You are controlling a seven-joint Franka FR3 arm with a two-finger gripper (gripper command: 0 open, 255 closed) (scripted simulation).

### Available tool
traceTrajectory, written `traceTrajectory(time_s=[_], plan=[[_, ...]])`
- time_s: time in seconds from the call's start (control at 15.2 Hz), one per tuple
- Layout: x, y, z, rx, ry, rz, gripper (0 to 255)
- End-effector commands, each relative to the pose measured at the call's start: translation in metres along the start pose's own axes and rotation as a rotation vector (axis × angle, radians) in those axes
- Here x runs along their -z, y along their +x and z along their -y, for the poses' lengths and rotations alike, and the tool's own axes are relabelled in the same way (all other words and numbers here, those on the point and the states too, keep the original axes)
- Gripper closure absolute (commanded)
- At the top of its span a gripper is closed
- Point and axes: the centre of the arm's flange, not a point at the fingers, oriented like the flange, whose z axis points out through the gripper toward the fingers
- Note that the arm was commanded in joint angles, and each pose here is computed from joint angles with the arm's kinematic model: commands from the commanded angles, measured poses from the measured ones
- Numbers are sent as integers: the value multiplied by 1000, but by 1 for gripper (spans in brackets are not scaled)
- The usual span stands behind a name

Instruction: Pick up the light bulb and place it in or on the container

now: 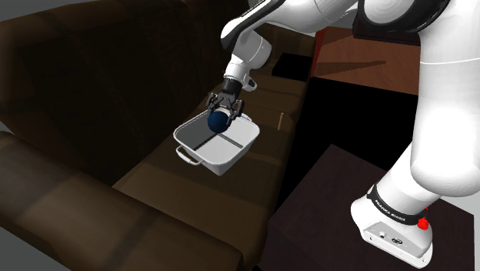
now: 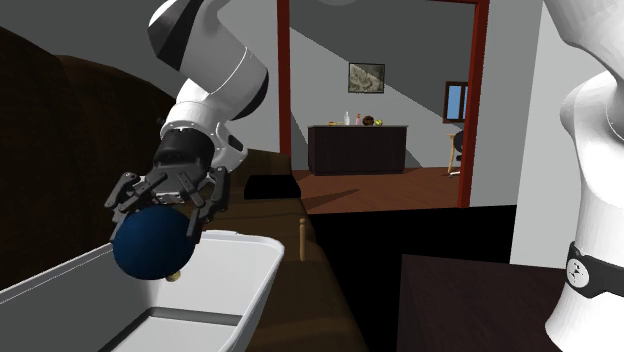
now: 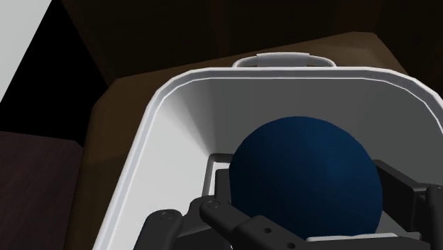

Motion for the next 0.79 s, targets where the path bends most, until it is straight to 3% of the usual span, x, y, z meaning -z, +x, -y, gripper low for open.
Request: traceTrajectory(time_s=[0.0, 0.13, 0.2, 0.53, 0.73], plan=[[0, 0, 0, 0, 0, 0, 255], [0, 0, 0, 0, 0, 0, 255], [0, 0, 0, 0, 0, 0, 0], [0, 0, 0, 0, 0, 0, 0], [40, 0, 0, 0, 0, 0, 0]])
